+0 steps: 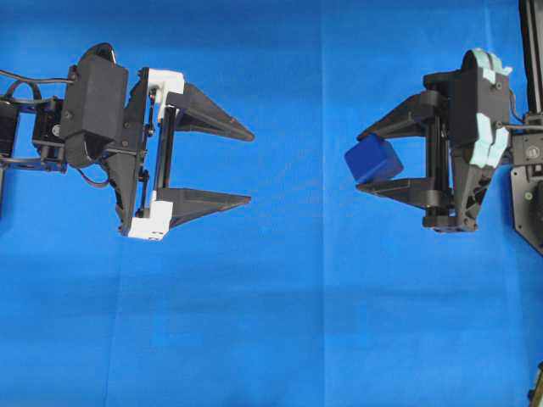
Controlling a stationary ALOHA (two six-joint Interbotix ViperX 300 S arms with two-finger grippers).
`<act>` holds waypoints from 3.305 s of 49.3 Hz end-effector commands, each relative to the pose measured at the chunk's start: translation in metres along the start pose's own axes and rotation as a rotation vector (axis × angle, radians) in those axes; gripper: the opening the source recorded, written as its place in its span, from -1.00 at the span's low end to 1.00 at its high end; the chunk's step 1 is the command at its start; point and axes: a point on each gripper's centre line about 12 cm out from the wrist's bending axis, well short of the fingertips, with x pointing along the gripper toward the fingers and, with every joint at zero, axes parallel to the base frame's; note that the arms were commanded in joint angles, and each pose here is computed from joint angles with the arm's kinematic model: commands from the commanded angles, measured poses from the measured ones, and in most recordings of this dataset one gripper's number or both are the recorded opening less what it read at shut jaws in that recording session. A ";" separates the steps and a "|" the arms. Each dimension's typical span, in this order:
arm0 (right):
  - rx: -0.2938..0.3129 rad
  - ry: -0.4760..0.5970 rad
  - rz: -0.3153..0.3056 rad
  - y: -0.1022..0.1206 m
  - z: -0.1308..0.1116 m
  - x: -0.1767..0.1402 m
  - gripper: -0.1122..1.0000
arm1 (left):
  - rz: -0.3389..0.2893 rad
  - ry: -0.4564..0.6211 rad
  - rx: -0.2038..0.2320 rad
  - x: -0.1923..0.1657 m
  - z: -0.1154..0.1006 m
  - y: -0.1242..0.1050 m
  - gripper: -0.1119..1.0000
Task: Handover the blue block to the right arm after grasping it with the left arm, then place it in the designated position.
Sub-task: 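Carry the cube with the right gripper and rotate it downward, then lower the cube with the right gripper onto the table center, then open the right gripper to release the cube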
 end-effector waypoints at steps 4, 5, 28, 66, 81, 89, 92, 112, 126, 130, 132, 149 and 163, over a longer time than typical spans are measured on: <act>0.006 -0.010 0.003 0.003 0.007 -0.006 0.12 | -0.004 -0.040 -0.003 -0.003 0.013 -0.002 0.88; 0.007 -0.010 0.002 0.002 0.007 -0.006 0.12 | -0.004 -0.040 -0.001 -0.003 0.013 -0.002 0.88; 0.003 -0.011 0.000 0.002 0.007 -0.006 0.12 | -0.004 -0.038 -0.001 -0.003 0.012 -0.002 0.88; -0.009 0.038 0.009 0.003 -0.010 0.027 0.12 | -0.004 -0.035 -0.001 -0.004 0.011 -0.001 0.88; 0.010 0.029 0.049 -0.004 -0.031 0.081 0.12 | -0.002 -0.032 -0.001 -0.003 0.010 -0.001 0.88; 0.023 0.026 0.084 -0.005 -0.046 0.113 0.12 | -0.004 -0.029 0.001 -0.003 0.009 -0.001 0.88; 0.030 0.023 0.093 -0.007 -0.050 0.124 0.12 | -0.004 -0.026 0.002 -0.002 0.008 -0.001 0.88; 0.059 0.004 0.141 -0.010 -0.071 0.181 0.12 | 0.004 -0.020 0.002 -0.003 0.006 0.001 0.88; 0.060 0.026 0.147 -0.010 -0.083 0.206 0.12 | 0.003 -0.015 0.003 -0.004 0.004 0.001 0.88; 0.060 0.029 0.147 -0.011 -0.086 0.209 0.12 | 0.003 -0.019 0.003 -0.004 0.005 0.001 0.88; 0.061 0.031 0.148 -0.011 -0.088 0.210 0.12 | 0.003 -0.017 0.003 -0.004 0.005 0.001 0.88; 0.069 0.046 0.143 -0.013 -0.095 0.212 0.12 | 0.006 -0.019 0.002 -0.004 0.005 0.002 0.88; 0.104 0.021 0.149 -0.013 -0.096 0.214 0.12 | 0.006 -0.020 0.002 -0.004 0.005 0.002 0.88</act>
